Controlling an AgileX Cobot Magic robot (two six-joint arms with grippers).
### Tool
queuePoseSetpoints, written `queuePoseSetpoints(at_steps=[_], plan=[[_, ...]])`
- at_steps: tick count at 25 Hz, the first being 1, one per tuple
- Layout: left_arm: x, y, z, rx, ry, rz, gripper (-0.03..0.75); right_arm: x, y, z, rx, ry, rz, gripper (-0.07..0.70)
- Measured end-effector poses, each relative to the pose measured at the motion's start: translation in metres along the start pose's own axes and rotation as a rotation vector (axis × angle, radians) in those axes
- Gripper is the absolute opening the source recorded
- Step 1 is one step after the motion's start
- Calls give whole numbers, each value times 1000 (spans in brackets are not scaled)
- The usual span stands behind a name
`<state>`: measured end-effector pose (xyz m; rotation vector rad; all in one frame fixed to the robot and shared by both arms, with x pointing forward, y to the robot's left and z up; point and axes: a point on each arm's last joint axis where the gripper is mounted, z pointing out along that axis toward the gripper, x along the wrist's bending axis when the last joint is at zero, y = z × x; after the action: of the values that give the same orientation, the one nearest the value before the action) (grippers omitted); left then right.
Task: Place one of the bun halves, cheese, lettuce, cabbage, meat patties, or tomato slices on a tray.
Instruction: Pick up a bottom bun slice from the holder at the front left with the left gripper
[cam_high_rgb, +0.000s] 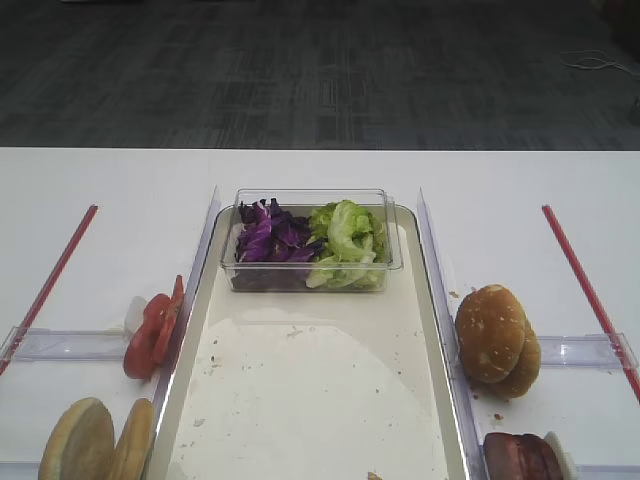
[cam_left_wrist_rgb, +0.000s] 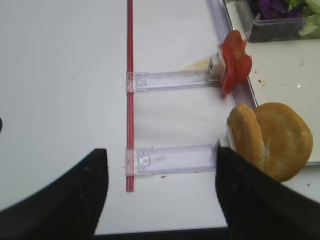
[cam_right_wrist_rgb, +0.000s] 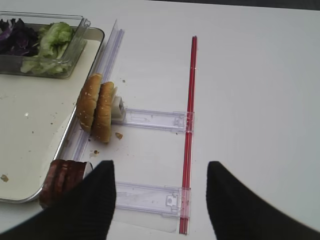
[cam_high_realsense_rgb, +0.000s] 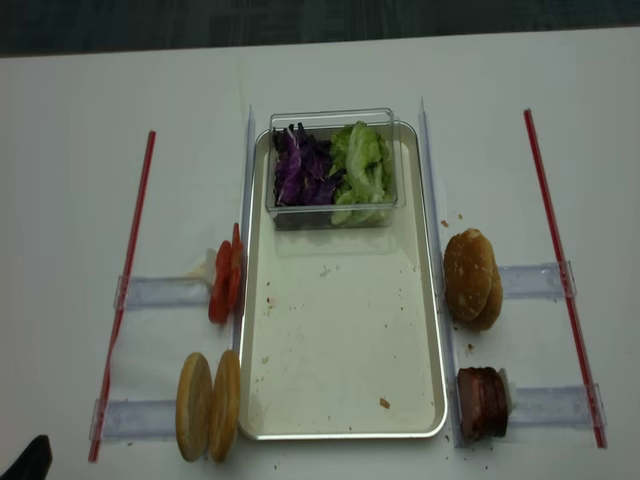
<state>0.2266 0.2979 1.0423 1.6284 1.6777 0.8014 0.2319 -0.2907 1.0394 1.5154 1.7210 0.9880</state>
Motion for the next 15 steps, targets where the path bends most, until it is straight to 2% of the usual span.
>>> queuePoseSetpoints(at_steps=[6,15], plan=[[0,12,5,107,3,-25,464,0,0,0,0,0,0,417],[0,23,11,185,10,-69,464,0,0,0,0,0,0,417]])
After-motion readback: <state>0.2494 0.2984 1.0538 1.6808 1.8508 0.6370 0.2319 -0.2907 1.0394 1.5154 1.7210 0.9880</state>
